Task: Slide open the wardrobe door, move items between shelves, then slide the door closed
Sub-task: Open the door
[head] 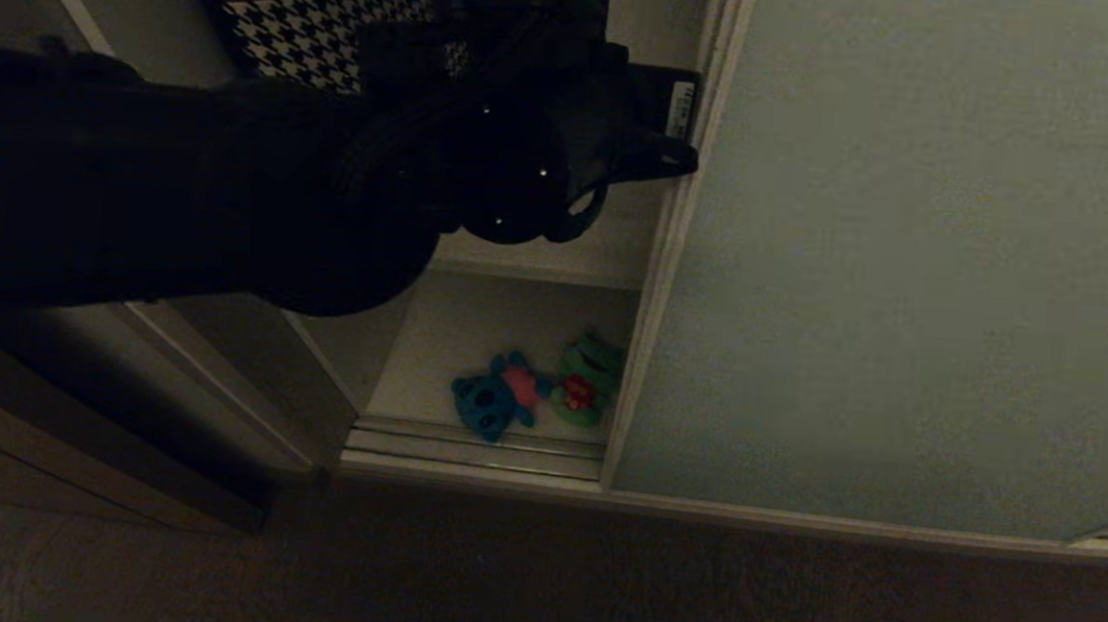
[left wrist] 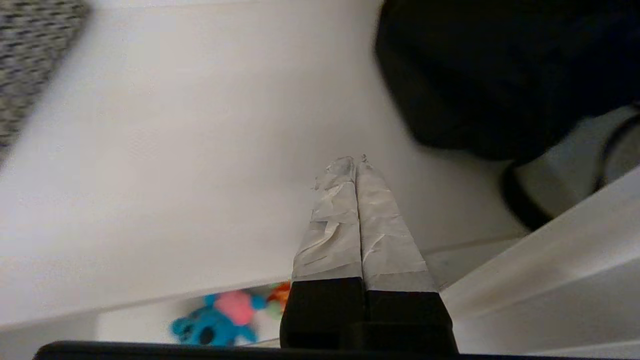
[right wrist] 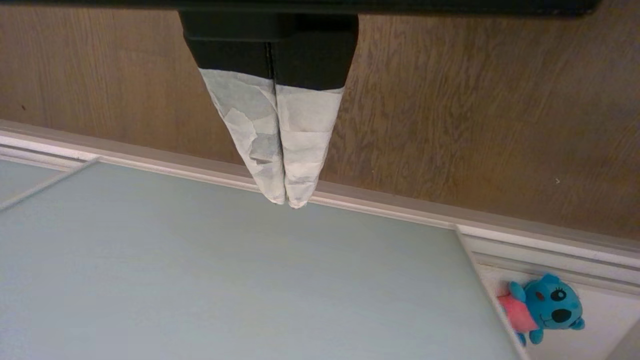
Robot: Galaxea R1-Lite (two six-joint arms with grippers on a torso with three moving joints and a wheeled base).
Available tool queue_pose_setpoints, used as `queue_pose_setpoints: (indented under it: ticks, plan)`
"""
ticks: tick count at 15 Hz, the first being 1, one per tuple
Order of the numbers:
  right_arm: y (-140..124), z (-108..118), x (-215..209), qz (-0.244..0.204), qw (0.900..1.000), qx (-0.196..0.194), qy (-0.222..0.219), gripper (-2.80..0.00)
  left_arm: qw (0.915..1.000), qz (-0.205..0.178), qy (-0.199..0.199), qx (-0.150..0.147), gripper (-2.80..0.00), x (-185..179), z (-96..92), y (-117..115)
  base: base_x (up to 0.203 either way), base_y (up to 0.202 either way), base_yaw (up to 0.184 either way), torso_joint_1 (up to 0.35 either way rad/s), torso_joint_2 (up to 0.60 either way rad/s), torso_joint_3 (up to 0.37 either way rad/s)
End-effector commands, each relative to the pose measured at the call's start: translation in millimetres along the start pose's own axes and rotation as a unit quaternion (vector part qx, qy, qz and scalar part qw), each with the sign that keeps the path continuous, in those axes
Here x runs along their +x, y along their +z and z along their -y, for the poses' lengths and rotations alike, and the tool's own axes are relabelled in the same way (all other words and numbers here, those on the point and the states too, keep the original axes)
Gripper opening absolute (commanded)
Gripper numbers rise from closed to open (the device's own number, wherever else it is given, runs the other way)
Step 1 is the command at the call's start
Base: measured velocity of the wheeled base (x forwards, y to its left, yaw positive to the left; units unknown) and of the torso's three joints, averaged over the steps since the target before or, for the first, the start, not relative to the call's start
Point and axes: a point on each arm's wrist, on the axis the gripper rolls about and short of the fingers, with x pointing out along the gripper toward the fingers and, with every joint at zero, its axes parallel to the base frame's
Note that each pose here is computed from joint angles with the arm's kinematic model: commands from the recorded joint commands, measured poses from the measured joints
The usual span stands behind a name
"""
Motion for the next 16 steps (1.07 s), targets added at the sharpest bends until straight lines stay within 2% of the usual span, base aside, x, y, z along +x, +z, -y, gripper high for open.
queue_pose_setpoints:
  ticks: [1,6,10,12,16]
  plan:
    - [0,0,0,0.000,1.000,0.000,0.000,-2.80,0.9998,-0.001,-0.019,0.000,-2.80,6,23.1,-7,0.000,0.000,0.000,0.000,0.00,0.000]
    - [0,0,0,0.000,1.000,0.000,0.000,-2.80,0.9977,-0.008,-0.063,0.023,-2.80,-1,62.1,-20,0.000,0.000,0.000,0.000,0.00,0.000]
    - [0,0,0,0.000,1.000,0.000,0.000,-2.80,0.9960,-0.003,-0.087,0.019,-2.80,-4,81.6,-23,0.000,0.000,0.000,0.000,0.00,0.000]
    - [0,0,0,0.000,1.000,0.000,0.000,-2.80,0.9951,0.007,-0.098,0.008,-2.80,-8,91.7,-23,0.000,0.000,0.000,0.000,0.00,0.000]
    - [0,0,0,0.000,1.000,0.000,0.000,-2.80,0.9919,-0.001,-0.126,0.019,-2.80,-14,116.4,-39,0.000,0.000,0.000,0.000,0.00,0.000]
